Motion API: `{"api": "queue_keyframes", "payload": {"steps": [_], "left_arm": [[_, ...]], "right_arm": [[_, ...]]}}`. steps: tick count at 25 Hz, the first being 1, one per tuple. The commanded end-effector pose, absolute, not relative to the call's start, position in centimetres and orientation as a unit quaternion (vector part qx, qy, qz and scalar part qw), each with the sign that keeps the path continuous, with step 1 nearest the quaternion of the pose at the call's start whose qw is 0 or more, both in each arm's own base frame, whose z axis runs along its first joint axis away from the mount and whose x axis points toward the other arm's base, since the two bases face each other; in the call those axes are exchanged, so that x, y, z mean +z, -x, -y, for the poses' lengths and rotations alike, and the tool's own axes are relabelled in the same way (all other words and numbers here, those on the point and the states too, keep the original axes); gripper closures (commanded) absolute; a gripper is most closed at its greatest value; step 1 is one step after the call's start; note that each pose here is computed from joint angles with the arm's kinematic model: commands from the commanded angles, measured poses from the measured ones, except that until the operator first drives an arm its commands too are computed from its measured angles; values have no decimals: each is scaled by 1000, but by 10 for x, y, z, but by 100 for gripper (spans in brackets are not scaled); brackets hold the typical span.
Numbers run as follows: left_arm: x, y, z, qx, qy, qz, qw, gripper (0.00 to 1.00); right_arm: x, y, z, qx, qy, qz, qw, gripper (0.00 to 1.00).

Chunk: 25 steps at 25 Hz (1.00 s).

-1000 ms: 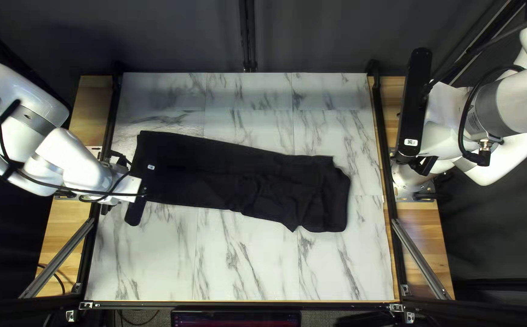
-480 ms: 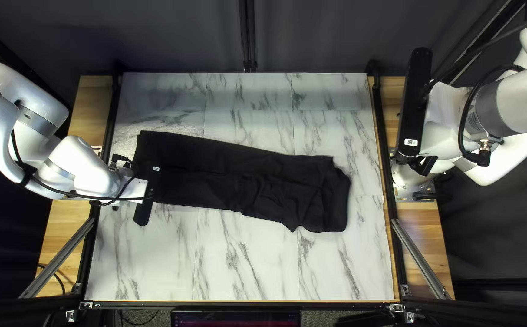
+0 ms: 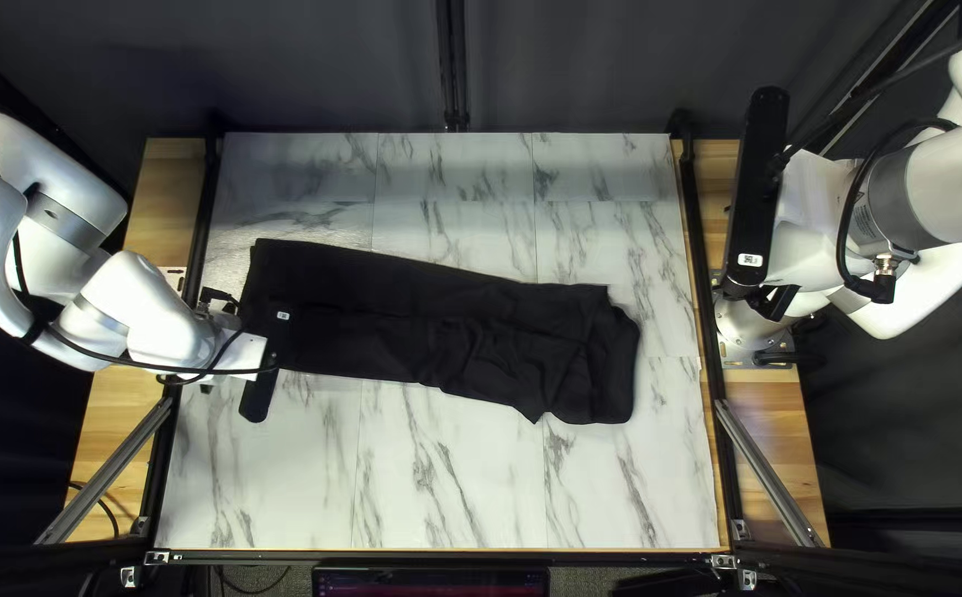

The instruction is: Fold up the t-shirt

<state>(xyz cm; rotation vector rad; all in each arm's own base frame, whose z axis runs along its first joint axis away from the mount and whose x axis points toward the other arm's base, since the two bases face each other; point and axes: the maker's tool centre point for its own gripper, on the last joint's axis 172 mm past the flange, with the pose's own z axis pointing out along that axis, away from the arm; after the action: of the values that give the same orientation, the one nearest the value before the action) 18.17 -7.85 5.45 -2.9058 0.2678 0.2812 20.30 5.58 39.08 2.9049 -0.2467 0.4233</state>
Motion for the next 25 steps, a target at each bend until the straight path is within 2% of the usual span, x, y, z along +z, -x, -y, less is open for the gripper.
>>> {"api": "queue_keyframes", "payload": {"steps": [1,21,23,24,25], "left_arm": [[43,-175,68,95,987,-83,102,0],[29,-167,63,94,988,-75,100,1],[27,-167,61,93,988,-76,99,20],[27,-166,61,94,988,-76,98,24],[26,-165,60,94,988,-77,97,44]], "right_arm": [[391,-203,-56,143,-981,83,98,0],[391,-203,-56,143,-981,83,98,0],[391,-203,-56,143,-981,83,98,0],[391,-203,-56,143,-981,83,98,0],[391,-203,-56,143,-981,83,98,0]]}}
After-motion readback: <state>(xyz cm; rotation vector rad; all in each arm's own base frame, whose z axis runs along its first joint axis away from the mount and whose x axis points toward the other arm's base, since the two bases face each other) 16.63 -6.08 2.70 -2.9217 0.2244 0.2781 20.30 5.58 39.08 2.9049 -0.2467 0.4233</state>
